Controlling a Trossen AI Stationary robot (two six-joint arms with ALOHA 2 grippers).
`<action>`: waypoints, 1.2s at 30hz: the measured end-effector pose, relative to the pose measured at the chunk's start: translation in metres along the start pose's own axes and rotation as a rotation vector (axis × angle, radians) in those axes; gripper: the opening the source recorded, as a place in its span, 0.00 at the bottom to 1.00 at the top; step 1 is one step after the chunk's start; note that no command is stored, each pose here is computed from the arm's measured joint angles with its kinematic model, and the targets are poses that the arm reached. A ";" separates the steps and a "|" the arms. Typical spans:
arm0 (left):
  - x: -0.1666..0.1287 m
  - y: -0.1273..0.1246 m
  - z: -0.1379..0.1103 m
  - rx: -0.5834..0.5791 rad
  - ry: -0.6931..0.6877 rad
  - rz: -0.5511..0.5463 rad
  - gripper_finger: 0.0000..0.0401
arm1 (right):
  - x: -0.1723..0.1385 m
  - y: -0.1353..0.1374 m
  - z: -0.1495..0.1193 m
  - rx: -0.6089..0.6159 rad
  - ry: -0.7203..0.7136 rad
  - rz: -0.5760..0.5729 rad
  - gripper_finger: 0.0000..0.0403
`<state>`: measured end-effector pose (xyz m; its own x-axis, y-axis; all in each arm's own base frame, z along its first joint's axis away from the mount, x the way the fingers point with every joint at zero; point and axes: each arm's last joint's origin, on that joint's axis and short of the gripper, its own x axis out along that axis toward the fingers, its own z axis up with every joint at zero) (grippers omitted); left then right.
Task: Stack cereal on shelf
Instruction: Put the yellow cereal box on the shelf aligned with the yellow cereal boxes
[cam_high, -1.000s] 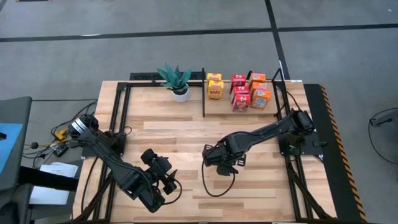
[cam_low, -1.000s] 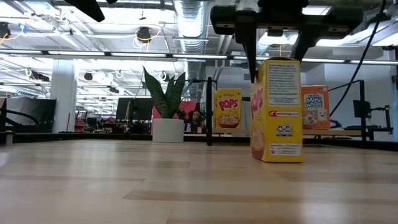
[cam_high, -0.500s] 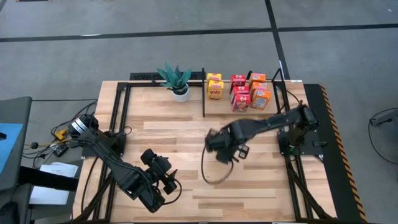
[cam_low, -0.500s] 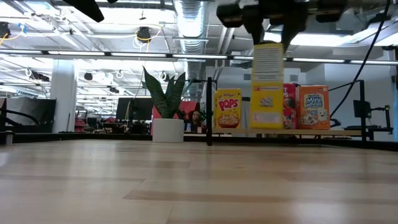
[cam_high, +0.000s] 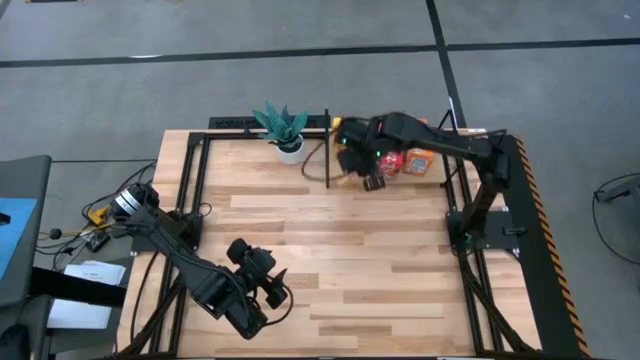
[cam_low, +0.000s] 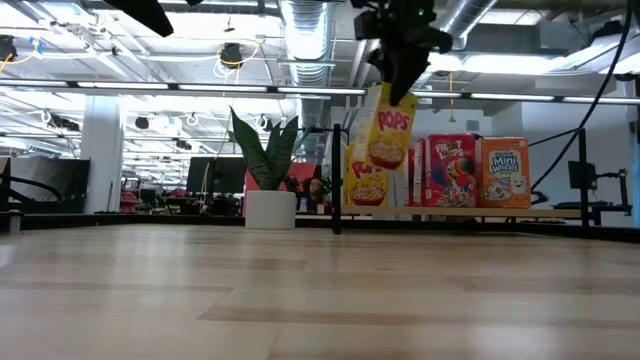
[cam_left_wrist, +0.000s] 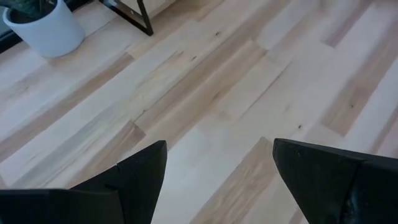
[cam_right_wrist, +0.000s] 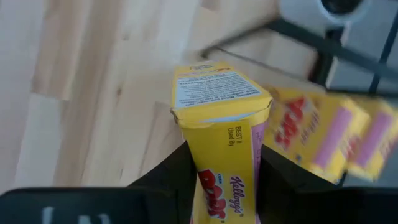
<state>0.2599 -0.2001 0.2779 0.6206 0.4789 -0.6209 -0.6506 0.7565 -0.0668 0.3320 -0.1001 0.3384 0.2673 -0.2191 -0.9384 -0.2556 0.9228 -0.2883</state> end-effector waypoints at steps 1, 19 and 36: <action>0.001 0.000 0.001 -0.004 -0.001 0.003 0.71 | 0.000 -0.007 -0.004 0.036 -0.002 -0.005 0.37; 0.020 0.006 0.016 0.001 -0.002 0.062 0.71 | 0.053 -0.034 -0.009 0.119 0.112 0.042 0.37; 0.020 0.006 0.016 0.002 0.002 0.062 0.71 | 0.069 -0.039 -0.007 0.144 0.153 0.009 0.40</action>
<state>0.2754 -0.1783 0.2777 0.5783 0.5240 -0.6253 -0.6867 0.7264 -0.0264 0.3538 -0.1534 0.2838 0.1183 -0.2465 -0.9619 -0.1191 0.9582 -0.2602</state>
